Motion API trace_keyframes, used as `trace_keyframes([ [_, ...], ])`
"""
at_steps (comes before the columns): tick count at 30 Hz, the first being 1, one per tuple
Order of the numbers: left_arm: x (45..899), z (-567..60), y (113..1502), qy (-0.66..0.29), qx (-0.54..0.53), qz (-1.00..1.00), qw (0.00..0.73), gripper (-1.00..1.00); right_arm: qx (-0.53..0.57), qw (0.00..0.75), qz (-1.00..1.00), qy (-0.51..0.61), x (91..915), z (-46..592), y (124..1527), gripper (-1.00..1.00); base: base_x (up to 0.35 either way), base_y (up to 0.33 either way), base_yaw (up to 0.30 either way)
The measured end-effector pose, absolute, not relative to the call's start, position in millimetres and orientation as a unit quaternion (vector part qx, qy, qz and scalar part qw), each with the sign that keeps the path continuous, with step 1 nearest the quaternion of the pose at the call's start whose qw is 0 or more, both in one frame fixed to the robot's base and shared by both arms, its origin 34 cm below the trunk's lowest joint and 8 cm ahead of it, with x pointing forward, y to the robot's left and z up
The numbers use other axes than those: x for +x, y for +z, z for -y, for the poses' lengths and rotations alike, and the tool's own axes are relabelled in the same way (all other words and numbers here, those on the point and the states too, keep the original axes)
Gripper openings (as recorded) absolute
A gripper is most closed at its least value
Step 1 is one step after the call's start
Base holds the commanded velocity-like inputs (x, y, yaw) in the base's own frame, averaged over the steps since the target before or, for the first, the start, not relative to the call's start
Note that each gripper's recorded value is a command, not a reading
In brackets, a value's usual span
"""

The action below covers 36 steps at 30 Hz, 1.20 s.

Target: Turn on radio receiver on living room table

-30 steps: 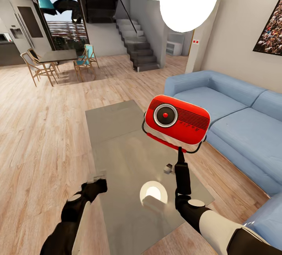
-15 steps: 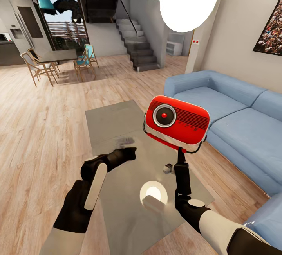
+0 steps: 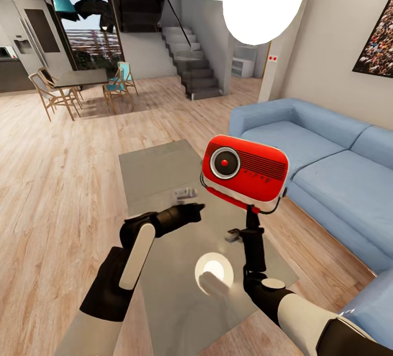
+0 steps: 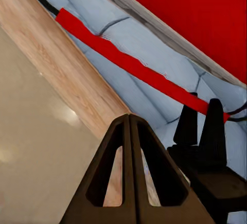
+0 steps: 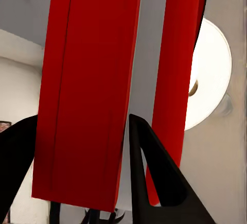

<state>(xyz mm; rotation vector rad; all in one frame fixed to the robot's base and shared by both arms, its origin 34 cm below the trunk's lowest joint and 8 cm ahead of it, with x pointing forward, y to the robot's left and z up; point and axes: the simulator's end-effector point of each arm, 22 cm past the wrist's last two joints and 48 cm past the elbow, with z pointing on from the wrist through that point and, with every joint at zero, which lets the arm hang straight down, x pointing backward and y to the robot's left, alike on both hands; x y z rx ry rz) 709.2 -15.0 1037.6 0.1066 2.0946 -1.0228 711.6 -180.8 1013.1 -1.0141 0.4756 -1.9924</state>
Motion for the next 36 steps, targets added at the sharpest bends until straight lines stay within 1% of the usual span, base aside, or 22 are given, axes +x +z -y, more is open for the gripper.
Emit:
trace_keyframes([
  [4, 709.3, 18.8, 1045.4, -0.416, 0.042, -0.818, 0.394, -1.00, -0.407, 0.416, -0.179, -0.793, 710.9, 176.5, 1013.7, -1.00, 0.000, 0.000, 0.000],
  [8, 702.9, 34.9, 1071.7, -0.478, 0.047, -0.787, 0.388, -1.00, -0.407, 0.416, -0.177, -0.793, 710.8, 175.8, 1013.8, -1.00, 0.000, 0.000, 0.000],
  [11, 702.4, 40.4, 1087.4, -0.502, 0.051, -0.771, 0.389, -1.00, -0.407, 0.416, -0.178, -0.794, 710.8, 175.9, 1013.8, -1.00, 0.000, 0.000, 0.000],
  [19, 716.1, 42.5, 1124.9, -0.513, 0.068, -0.749, 0.413, -1.00, -0.408, 0.416, -0.174, -0.794, 710.6, 174.4, 1013.9, -1.00, 0.000, 0.000, 0.000],
  [24, 721.0, 44.0, 1158.4, -0.541, 0.069, -0.723, 0.424, -1.00, -0.408, 0.416, -0.174, -0.794, 710.5, 174.0, 1014.0, -1.00, 0.000, 0.000, 0.000],
  [29, 740.3, 27.0, 1181.8, -0.542, 0.056, -0.710, 0.446, -1.00, -0.408, 0.416, -0.174, -0.794, 710.5, 173.8, 1013.9, -1.00, 0.000, 0.000, 0.000],
  [36, 750.9, 16.6, 1189.5, -0.536, 0.047, -0.707, 0.458, -1.00, -0.408, 0.416, -0.174, -0.794, 710.5, 173.7, 1013.9, -1.00, 0.000, 0.000, 0.000],
])
